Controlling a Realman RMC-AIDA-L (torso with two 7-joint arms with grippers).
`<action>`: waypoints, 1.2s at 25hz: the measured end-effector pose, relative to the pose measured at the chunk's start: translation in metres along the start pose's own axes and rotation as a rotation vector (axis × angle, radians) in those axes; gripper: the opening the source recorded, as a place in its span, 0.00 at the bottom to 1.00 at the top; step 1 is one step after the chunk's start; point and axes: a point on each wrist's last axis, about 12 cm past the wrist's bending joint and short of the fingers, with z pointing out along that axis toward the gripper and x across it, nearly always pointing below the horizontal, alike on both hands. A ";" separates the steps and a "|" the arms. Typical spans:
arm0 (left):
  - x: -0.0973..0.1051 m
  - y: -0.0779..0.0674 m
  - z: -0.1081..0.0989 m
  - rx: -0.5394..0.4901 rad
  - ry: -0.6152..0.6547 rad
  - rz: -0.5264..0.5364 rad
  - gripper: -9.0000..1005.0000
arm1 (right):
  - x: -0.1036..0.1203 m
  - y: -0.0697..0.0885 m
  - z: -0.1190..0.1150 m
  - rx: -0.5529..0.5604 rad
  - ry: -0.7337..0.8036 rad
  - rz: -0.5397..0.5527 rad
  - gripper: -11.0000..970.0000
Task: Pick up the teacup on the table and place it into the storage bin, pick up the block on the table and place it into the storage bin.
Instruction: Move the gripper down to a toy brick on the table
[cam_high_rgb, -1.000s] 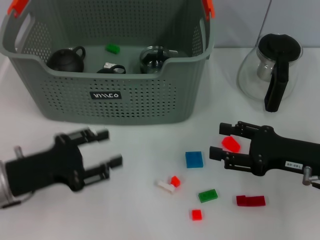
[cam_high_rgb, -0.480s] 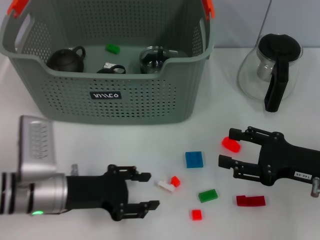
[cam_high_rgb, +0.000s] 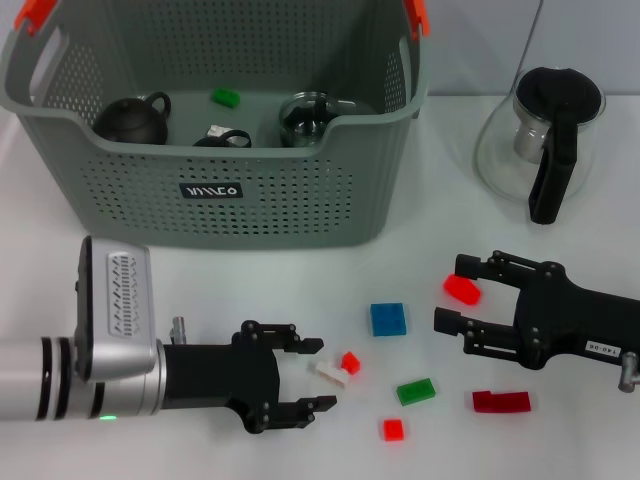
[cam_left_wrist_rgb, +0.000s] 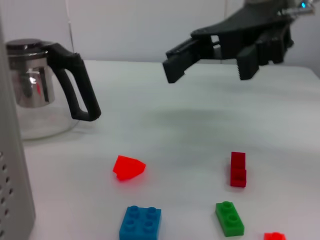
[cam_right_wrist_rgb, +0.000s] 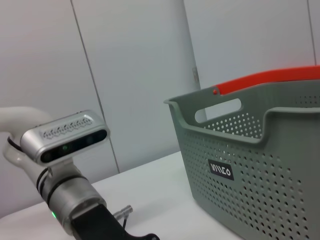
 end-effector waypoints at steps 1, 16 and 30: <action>0.001 -0.001 0.001 -0.006 -0.002 0.012 0.62 | 0.000 0.000 0.000 -0.002 -0.001 0.000 0.85; 0.005 0.002 0.017 -0.042 0.028 0.001 0.55 | 0.000 0.000 0.002 -0.004 0.003 0.005 0.85; 0.008 -0.011 0.011 0.011 -0.003 -0.029 0.54 | 0.000 0.000 0.001 -0.003 0.004 0.005 0.85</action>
